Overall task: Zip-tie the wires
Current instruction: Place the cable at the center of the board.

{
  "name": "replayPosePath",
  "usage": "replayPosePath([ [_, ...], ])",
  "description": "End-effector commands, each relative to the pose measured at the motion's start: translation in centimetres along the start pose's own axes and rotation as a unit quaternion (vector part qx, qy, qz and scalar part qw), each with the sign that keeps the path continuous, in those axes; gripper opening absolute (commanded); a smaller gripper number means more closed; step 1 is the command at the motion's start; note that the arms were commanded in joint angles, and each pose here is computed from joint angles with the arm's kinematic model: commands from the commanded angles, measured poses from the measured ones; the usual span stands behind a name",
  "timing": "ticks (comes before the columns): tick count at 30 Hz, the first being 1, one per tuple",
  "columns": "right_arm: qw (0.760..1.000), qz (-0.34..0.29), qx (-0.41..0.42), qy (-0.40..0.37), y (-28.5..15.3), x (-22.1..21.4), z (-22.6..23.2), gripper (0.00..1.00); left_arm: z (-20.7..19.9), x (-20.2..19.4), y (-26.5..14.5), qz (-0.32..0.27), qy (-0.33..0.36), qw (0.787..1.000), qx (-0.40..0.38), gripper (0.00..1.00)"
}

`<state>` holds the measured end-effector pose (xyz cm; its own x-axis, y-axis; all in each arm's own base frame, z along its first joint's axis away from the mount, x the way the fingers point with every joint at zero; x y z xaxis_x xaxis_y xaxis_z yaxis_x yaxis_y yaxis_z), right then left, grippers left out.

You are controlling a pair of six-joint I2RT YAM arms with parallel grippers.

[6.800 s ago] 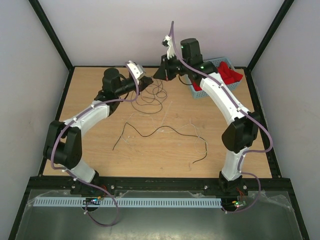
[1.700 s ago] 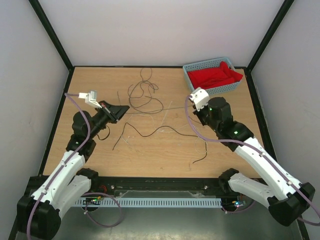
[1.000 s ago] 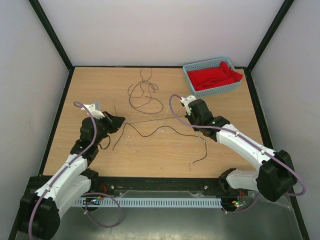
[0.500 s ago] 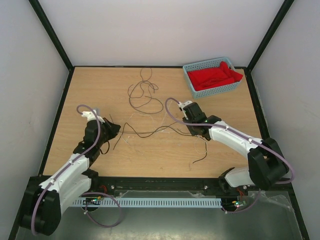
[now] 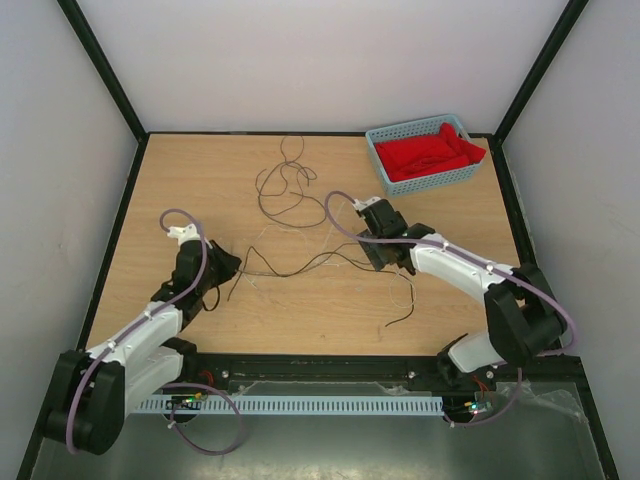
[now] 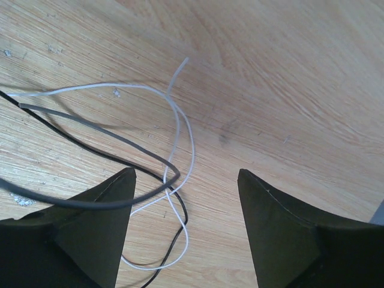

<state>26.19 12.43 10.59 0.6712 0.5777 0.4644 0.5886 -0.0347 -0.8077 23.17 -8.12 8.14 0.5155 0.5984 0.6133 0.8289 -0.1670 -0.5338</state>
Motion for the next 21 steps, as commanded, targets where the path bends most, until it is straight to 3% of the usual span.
replayPosePath([
  [1, 0.999, -0.021, -0.025, 0.003, -2.2, 1.6, -1.6, 0.81, 0.9, -0.3, 0.2, -0.003, -0.006, 1.0, 0.018, 0.18],
  [5, 0.999, -0.039, -0.034, 0.006, -3.6, 2.2, -2.4, 0.86, 1.5, -0.8, 0.4, 0.001, -0.015, 0.999, 0.033, 0.27],
  [12, 0.999, -0.049, -0.019, -0.002, -5.8, 3.1, -3.0, 0.89, 2.4, -1.0, 0.3, 0.001, -0.026, 0.998, 0.063, 0.33],
  [17, 0.996, -0.084, 0.002, 0.005, -7.8, 4.5, -3.4, 0.89, 2.0, 0.5, -0.5, -0.026, -0.01, 0.998, 0.063, 0.5],
  [21, 0.992, -0.12, 0.037, 0.012, -8.7, 6.6, -2.9, 0.89, 1.4, 2.7, -1.9, -0.067, 0.014, 0.996, 0.065, 0.69],
])
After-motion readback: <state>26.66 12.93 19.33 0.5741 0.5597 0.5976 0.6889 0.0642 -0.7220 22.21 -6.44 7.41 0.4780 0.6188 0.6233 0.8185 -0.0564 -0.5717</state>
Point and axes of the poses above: each gripper's point midway between its finger pads, its own y axis out along the fingers, its own z axis along the line the jaws close on, x = y × z, the point moved 5 cm from there along -y, back along the fingers, and after that the axes turned 5 degrees about -y, right-handed, at the moved point
